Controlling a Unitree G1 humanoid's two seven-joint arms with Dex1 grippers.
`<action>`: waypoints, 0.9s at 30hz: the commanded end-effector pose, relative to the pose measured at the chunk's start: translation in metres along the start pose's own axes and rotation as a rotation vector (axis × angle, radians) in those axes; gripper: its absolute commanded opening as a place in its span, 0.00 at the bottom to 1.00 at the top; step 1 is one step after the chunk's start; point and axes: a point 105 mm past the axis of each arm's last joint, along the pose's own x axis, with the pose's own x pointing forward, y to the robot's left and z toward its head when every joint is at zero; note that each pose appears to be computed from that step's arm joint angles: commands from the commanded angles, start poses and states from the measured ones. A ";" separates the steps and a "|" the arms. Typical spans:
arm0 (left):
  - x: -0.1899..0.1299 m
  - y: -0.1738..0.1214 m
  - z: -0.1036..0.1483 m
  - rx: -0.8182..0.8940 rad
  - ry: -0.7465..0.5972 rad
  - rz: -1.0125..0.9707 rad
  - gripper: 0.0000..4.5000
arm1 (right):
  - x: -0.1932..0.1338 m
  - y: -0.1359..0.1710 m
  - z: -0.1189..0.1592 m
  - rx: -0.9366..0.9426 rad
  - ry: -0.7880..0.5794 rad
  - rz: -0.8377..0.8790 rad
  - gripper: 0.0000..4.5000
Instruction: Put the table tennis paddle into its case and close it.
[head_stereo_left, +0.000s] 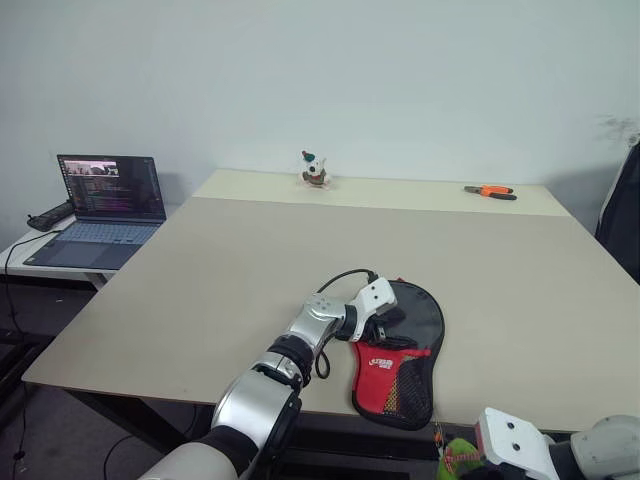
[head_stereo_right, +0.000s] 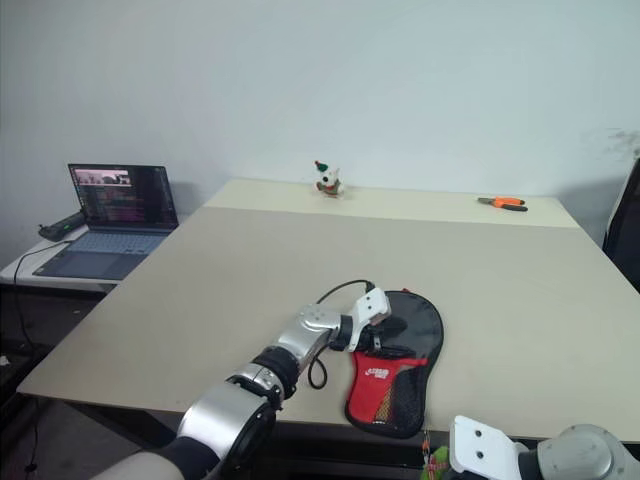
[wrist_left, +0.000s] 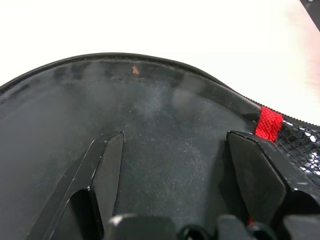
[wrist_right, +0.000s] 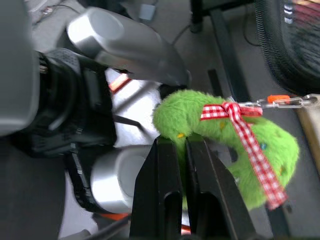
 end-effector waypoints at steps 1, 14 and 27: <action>0.008 -0.009 -0.018 -0.024 0.078 -0.016 0.80 | 0.006 0.023 0.011 -0.040 -0.033 0.106 0.01; 0.010 -0.008 -0.016 -0.008 0.077 0.011 0.80 | 0.006 0.011 0.013 -0.006 -0.050 0.070 0.31; -0.005 0.012 0.014 -0.028 -0.096 0.090 0.80 | -0.050 -0.076 0.054 0.154 -0.303 -0.321 0.81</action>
